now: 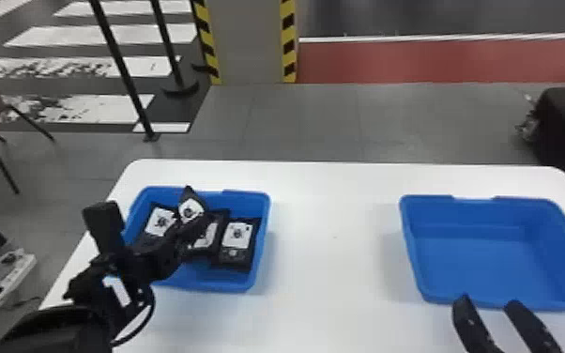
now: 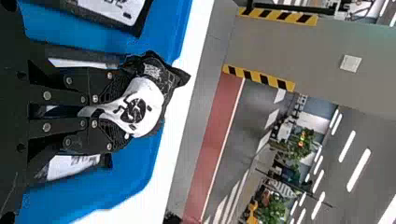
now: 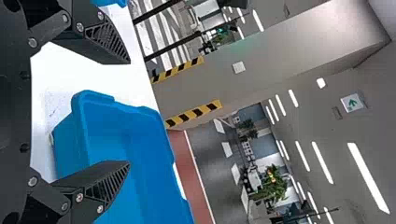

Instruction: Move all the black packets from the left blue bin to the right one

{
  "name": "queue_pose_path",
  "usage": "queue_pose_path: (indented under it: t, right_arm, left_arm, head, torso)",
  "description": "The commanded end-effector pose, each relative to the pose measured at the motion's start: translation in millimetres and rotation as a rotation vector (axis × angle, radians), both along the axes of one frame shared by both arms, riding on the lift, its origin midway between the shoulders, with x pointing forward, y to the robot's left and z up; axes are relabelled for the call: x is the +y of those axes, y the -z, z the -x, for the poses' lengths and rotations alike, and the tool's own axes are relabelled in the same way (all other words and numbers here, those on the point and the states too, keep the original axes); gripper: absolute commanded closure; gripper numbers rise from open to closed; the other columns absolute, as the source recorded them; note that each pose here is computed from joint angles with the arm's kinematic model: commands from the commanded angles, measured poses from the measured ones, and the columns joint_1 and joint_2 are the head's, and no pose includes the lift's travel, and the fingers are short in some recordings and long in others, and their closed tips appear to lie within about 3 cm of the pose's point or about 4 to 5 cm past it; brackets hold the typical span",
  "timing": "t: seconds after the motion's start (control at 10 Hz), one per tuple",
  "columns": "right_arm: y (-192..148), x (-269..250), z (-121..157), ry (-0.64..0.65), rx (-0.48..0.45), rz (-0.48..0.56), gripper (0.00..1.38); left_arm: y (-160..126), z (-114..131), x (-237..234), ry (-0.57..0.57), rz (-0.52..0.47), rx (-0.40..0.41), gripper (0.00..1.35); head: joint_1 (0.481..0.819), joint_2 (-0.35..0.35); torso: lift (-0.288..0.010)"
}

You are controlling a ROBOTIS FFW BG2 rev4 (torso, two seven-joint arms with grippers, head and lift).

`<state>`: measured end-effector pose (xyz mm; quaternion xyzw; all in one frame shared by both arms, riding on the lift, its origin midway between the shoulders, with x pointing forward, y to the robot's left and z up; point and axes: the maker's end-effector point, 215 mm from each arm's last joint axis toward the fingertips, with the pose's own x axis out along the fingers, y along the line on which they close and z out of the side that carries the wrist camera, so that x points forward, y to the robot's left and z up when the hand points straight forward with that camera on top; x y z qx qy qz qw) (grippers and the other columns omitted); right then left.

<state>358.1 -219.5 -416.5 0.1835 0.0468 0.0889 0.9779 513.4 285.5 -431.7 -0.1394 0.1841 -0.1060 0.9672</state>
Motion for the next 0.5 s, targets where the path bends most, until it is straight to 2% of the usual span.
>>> queue_pose_path:
  t: [0.0,0.2,0.4]
  right_arm:
    - [-6.4,5.8,-4.2,-0.013,-0.015,-0.019,0.28]
    - [-15.2,28.7,-16.1,-0.086,-0.029,-0.05,0.28]
    - [-25.4,63.9,-32.6,-0.197,-0.043,-0.082,0.28]
  left_arm:
    - [-21.2,25.5,-22.7,0.061,0.003,-0.03,1.21]
    - [-36.1,41.9,-62.3,0.149,0.006,-0.064,1.21]
    - [-37.1,43.2,-109.6,0.254,0.019,-0.06,1.21]
  head:
    - [0.695,0.087]
    - [0.695,0.065]
    - [0.695,0.047]
  torso:
    - [-0.11]
    - [-0.11]
    - [-0.11]
